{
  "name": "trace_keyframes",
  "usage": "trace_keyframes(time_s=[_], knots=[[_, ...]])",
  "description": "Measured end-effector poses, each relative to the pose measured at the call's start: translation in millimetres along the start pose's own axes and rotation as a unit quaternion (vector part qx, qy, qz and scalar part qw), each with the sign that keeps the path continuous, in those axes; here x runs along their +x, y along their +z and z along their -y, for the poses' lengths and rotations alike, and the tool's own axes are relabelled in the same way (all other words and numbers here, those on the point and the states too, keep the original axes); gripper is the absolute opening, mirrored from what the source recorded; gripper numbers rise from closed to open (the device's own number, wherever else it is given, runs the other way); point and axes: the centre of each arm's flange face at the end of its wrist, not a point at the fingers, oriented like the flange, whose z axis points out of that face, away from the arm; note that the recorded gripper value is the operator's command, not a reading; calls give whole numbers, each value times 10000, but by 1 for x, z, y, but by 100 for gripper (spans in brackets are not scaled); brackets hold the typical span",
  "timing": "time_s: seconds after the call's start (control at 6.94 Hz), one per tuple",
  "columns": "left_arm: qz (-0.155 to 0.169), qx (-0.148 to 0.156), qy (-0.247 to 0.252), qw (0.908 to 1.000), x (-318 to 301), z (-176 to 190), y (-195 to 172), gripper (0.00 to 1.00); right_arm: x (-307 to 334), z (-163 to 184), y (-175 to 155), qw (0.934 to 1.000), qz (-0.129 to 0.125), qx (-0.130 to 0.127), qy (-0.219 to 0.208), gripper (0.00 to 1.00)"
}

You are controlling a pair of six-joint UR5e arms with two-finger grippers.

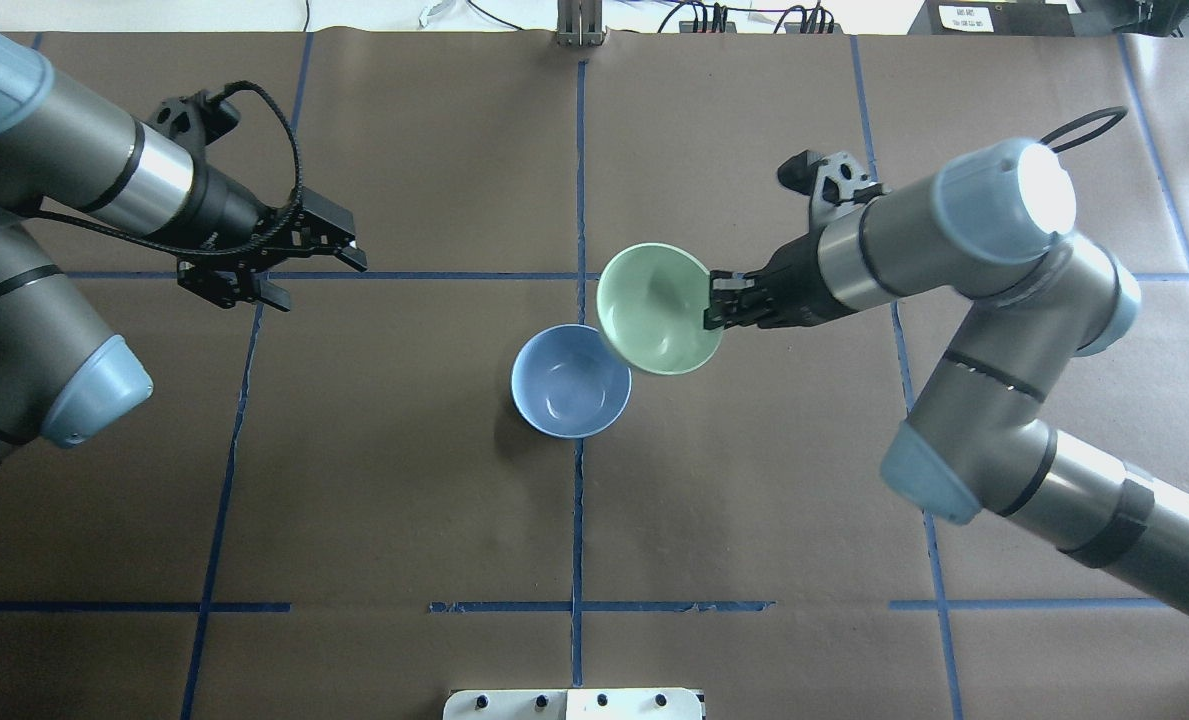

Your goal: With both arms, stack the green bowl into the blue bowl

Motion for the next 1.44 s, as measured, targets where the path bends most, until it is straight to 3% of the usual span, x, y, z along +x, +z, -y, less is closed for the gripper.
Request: trace_keyframes(time_s=[0.43, 0.58, 0.72, 1.15, 1.44], knots=[[123, 262, 184, 9994, -45, 16, -30, 100, -43, -47, 43, 9999, -135, 79, -15, 4], [184, 315, 271, 9990, -63, 17, -39, 100, -44, -50, 46, 9998, -150, 94, -12, 91], [252, 339, 337, 9985, -79, 17, -43, 100, -47, -50, 46, 9998, -135, 111, -14, 100], [368, 354, 314, 9982, -104, 16, -46, 100, -54, -33, 33, 9995, -40, 296, 97, 100], [430, 427, 277, 9978, -121, 13, -54, 100, -43, -8, 17, 9988, -117, 445, 171, 100]])
